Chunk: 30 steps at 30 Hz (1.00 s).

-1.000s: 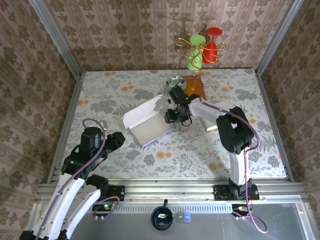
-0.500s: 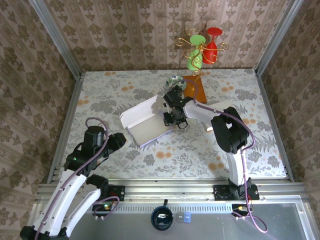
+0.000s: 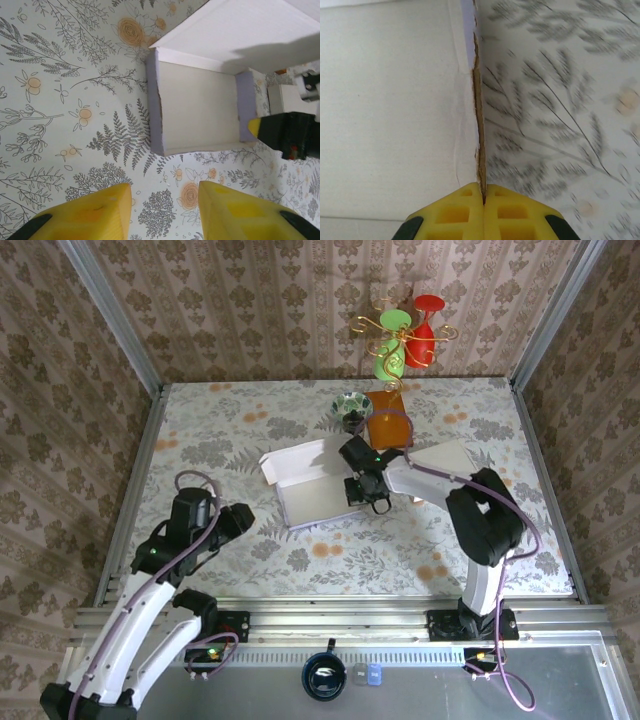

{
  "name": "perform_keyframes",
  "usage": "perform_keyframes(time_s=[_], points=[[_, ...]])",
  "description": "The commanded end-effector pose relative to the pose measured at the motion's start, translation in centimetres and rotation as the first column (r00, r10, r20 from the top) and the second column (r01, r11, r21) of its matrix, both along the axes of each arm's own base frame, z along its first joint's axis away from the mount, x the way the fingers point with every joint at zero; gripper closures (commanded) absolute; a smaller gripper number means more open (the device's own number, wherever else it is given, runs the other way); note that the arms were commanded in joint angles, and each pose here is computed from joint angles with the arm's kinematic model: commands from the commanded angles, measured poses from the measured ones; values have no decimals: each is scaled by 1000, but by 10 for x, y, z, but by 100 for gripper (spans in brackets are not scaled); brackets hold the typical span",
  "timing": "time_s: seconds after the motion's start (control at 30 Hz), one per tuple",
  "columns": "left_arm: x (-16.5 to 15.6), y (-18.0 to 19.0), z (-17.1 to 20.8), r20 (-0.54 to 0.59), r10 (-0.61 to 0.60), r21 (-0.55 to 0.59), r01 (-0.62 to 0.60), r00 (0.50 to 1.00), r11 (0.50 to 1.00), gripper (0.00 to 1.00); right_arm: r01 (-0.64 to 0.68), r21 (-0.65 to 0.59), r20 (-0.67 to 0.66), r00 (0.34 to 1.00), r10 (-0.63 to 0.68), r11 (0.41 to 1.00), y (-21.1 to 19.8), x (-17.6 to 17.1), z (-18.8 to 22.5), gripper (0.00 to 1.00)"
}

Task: Fold the paper box

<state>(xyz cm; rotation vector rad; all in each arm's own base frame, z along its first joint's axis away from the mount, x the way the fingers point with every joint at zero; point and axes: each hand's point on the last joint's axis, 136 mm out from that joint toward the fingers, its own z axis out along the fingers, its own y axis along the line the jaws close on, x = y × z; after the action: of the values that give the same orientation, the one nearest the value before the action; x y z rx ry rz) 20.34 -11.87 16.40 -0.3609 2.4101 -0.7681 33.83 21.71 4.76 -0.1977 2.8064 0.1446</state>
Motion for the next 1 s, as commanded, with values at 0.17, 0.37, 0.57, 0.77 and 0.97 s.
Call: perform_keyframes(time_s=[0.17, 0.37, 0.57, 0.77, 0.97], points=[[20, -43, 15, 21, -180, 9, 179, 984, 984, 59, 206, 2, -12, 978, -206, 978, -47, -31, 3, 100], [35, -71, 11, 1, -267, 30, 267, 964, 963, 59, 278, 29, -39, 960, -277, 960, -53, -42, -2, 100], [45, -86, 11, 5, -306, 31, 305, 952, 952, 58, 317, 39, -90, 946, -312, 948, -53, -52, -13, 100], [52, -95, 8, 1, -332, 31, 332, 943, 943, 58, 318, 71, -75, 947, -313, 945, -48, -46, -9, 91], [62, -104, 11, 9, -367, 42, 366, 930, 929, 57, 267, 85, -29, 964, -265, 960, -46, -40, 9, 75]])
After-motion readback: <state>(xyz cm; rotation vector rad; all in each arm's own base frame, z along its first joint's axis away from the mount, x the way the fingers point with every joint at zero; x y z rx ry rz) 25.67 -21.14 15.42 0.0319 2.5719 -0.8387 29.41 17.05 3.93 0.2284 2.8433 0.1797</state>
